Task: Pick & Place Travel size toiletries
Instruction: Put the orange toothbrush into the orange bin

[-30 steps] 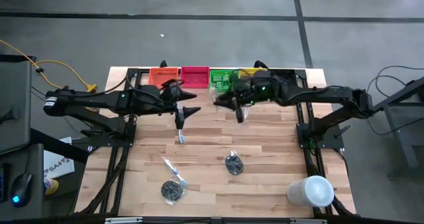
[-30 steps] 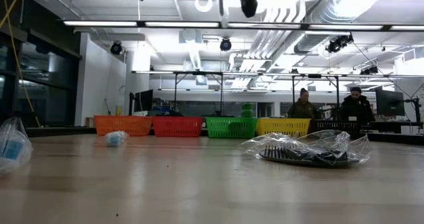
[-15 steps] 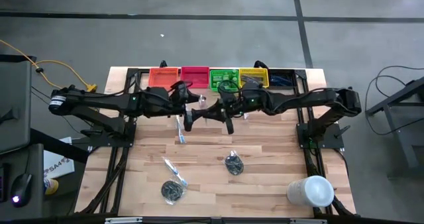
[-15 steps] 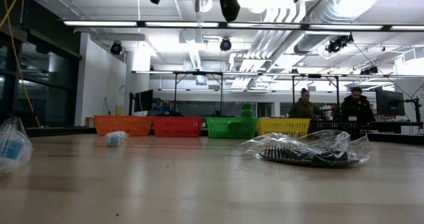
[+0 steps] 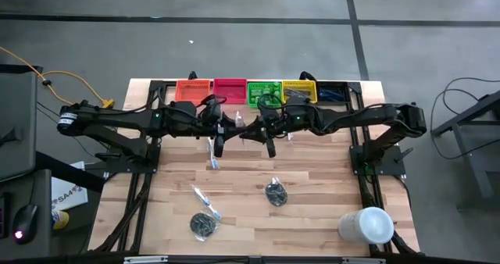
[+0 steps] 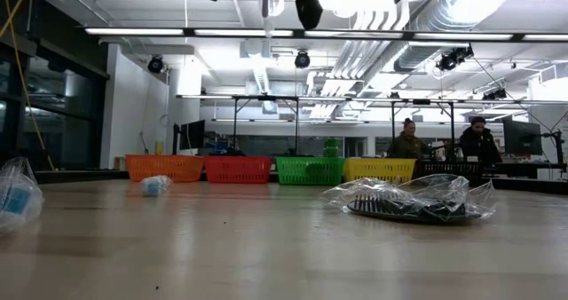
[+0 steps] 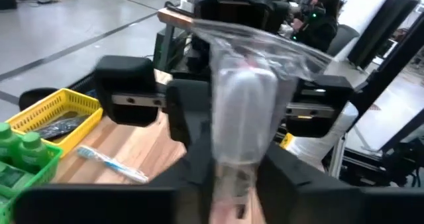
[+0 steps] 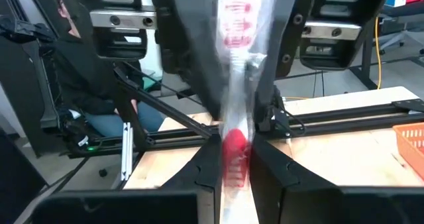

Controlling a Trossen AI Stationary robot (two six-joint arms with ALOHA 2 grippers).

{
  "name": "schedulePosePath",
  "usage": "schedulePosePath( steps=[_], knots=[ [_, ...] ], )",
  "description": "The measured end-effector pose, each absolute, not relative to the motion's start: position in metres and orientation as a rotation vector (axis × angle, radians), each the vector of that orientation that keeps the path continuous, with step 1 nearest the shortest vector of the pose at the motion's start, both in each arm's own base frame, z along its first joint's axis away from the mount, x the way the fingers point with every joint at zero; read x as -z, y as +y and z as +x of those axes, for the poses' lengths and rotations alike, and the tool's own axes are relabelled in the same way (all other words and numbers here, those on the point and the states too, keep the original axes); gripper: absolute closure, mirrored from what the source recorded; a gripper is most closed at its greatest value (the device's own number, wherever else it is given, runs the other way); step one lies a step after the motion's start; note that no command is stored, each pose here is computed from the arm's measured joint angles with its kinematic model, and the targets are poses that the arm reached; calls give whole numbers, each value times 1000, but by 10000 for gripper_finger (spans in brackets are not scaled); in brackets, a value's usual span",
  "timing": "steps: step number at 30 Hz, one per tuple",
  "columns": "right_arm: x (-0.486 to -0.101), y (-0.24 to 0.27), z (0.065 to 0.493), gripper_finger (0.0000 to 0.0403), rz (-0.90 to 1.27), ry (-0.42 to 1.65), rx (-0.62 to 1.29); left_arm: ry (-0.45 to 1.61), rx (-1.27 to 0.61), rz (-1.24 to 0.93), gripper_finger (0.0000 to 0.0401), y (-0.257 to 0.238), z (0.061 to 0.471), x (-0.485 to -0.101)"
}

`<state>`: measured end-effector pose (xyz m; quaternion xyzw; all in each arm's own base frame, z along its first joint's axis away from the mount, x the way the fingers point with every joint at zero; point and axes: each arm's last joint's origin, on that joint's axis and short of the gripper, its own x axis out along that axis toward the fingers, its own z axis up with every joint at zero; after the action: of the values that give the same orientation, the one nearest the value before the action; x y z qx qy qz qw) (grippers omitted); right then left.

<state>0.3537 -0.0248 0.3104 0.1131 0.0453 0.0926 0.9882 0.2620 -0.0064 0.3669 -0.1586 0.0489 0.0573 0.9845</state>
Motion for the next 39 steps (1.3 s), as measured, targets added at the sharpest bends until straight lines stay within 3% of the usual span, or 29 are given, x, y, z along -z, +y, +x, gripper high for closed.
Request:
schedulePosePath(
  steps=[3,9,11,19,24,29,39],
  knots=[
    [-310,-25,353,361,230,102,-187,99,-116,-310,378,-6,262,-367],
    [-309,-24,353,355,229,104,-168,101,-118,-308,370,-6,262,-367],
    [-309,-24,353,321,236,107,-164,103,-118,-307,377,-6,262,-366],
    [-319,-32,343,122,354,119,-127,140,-177,-272,379,-5,261,-363],
    [-337,-44,318,49,360,139,-27,204,-357,-216,383,4,247,-360],
    [-360,-53,284,31,310,126,132,266,-563,-183,380,28,229,-358],
    [-396,-55,228,47,145,24,517,542,-818,-88,379,91,209,-336]
  ],
)
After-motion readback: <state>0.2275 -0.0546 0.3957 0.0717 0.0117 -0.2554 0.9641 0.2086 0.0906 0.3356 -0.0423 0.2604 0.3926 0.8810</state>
